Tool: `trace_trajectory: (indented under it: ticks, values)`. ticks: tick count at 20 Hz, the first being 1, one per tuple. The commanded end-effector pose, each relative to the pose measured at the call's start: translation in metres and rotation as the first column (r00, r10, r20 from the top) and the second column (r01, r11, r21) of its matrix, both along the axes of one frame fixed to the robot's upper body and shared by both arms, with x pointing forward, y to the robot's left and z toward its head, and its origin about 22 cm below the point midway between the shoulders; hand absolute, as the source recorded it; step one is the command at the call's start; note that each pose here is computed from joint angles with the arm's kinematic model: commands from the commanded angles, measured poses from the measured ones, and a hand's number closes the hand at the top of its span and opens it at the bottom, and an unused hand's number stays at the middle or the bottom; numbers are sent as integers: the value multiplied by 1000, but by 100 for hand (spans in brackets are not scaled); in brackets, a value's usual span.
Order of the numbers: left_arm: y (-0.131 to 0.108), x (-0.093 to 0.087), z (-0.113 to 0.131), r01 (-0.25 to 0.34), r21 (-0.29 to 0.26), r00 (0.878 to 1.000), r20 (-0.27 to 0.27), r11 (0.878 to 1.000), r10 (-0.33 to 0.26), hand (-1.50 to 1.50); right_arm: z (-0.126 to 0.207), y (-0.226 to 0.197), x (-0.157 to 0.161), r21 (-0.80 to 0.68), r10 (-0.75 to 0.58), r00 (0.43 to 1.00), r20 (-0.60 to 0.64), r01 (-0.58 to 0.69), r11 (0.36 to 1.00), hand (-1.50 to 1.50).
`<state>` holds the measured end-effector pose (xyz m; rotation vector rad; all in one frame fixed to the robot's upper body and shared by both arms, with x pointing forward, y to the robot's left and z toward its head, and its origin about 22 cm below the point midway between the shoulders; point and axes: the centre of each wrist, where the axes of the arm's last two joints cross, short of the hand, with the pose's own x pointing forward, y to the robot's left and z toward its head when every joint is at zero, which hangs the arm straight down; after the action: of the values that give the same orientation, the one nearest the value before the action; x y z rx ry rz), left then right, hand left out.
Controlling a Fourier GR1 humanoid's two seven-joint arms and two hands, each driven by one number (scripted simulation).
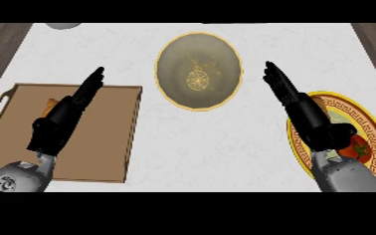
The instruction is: Pick the tomato from the plate and place it in the bowl
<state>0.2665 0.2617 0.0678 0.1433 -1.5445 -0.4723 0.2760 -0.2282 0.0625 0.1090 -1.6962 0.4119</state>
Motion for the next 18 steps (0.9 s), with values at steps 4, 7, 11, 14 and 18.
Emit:
trace_trajectory:
  ticks: [4, 7, 11, 14, 18]
  values:
    - [21, 4, -4, -150, -95, 987, -65, 984, 144, 0, -20, -92, -27, 116, -385, 922, 49, 377, 919, 150]
    - [30, 2, -7, -166, -112, 982, -107, 980, 154, 0, 20, -144, -25, -433, -290, 909, 298, 400, 808, 150]
    - [36, 8, -5, -185, -204, 976, -151, 961, 156, 0, -77, -132, -84, -49, -595, 715, 367, 654, 755, -150]
    - [44, 4, -17, -159, -205, 978, -169, 966, 125, 0, -88, -114, -97, -13, -534, 692, 485, 617, 787, -150]
    - [39, 21, -10, -165, -197, 977, -168, 966, 133, 0, -74, -129, -144, -105, -511, 669, 540, 656, 747, -150]
